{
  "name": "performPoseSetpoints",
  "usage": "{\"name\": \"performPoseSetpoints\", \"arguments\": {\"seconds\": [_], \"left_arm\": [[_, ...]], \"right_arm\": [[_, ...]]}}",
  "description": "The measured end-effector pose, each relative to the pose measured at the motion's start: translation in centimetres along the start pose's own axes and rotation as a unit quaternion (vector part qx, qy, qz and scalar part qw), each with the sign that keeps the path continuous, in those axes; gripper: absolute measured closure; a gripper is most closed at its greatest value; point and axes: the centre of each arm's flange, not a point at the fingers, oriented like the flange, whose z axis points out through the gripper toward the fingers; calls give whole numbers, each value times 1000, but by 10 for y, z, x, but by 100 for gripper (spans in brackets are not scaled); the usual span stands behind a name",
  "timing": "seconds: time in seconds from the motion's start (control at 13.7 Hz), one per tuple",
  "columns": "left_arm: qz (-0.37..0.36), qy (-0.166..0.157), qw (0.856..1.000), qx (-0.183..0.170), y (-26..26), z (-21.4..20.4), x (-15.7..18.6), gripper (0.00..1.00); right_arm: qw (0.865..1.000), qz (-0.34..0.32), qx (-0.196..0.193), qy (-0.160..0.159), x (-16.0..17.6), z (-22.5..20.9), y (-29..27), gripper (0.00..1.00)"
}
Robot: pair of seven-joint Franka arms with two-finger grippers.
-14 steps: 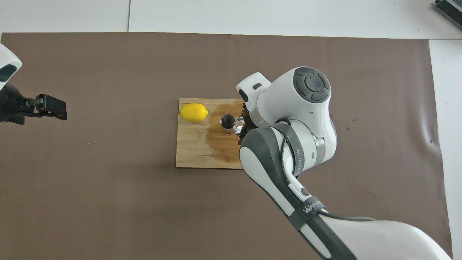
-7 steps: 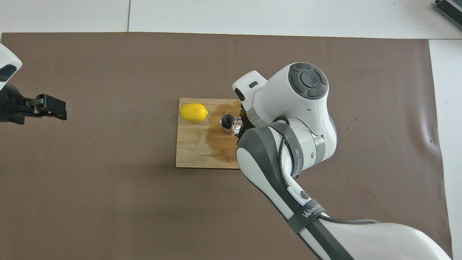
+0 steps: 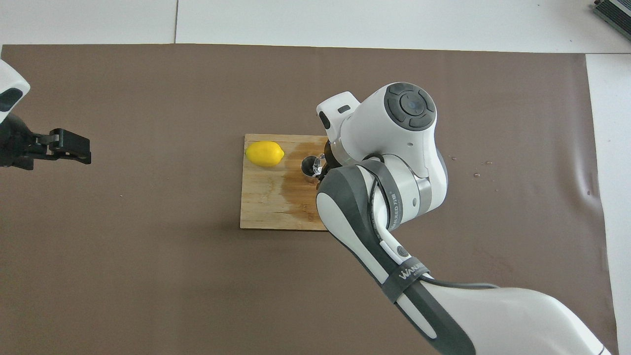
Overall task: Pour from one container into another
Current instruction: 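Tilt the glass cup with the right gripper over the jigger cup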
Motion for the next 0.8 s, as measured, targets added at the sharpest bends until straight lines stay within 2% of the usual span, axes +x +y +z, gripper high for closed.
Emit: {"name": "performPoseSetpoints", "arguments": {"seconds": [0.29, 0.8], "left_arm": [[0, 0, 1000, 0, 0, 0, 0, 0], [0, 0, 1000, 0, 0, 0, 0, 0]], "right_arm": [[1000, 9, -3, 3, 11, -3, -7, 54], [1000, 3, -20, -19, 9, -3, -5, 54]]}}
